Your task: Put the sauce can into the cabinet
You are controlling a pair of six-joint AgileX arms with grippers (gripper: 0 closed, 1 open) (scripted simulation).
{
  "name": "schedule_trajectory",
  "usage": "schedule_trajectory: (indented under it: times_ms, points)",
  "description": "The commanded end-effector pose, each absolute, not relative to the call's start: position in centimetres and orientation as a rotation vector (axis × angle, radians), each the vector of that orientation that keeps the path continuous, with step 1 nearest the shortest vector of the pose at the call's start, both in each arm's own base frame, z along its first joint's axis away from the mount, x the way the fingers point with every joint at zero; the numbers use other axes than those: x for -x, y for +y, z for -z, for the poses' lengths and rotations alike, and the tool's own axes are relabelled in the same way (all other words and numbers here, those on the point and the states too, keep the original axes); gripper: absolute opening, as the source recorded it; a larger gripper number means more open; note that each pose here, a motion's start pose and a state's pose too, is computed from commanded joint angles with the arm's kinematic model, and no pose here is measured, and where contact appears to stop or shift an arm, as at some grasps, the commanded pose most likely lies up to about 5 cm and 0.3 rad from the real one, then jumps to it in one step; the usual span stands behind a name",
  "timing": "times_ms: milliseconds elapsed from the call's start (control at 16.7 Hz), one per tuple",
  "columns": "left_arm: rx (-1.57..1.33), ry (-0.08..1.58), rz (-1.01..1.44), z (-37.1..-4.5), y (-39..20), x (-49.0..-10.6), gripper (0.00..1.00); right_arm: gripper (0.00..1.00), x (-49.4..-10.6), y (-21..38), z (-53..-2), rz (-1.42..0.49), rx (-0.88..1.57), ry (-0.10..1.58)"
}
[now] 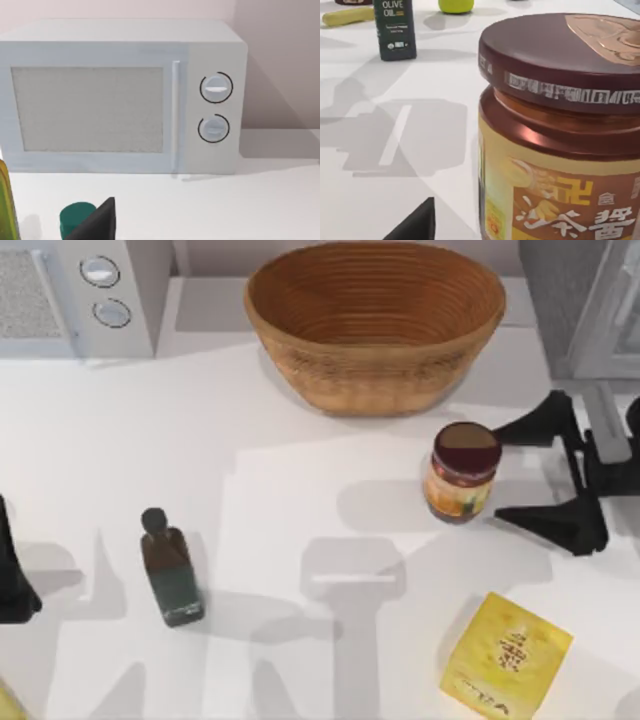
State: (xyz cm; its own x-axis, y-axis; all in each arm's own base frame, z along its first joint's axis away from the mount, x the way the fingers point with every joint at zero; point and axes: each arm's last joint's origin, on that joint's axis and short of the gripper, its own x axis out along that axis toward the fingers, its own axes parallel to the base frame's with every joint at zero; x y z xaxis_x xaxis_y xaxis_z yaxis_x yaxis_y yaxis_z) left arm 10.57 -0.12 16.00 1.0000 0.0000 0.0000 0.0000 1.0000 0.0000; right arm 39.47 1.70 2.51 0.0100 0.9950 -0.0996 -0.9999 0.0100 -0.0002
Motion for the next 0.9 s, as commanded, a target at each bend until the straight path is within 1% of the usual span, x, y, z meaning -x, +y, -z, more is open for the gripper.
schedule_trajectory:
  times_ms: [360, 900]
  points:
    - [0.000, 0.000, 0.000, -16.0, -0.1, -10.6, 1.00, 1.00, -39.6, 1.8, -2.3, -1.557, 0.078, 0.079]
    - [0.000, 0.000, 0.000, -16.0, -0.1, -10.6, 1.00, 1.00, -40.3, 3.8, -0.1, -1.560, 0.078, 0.080]
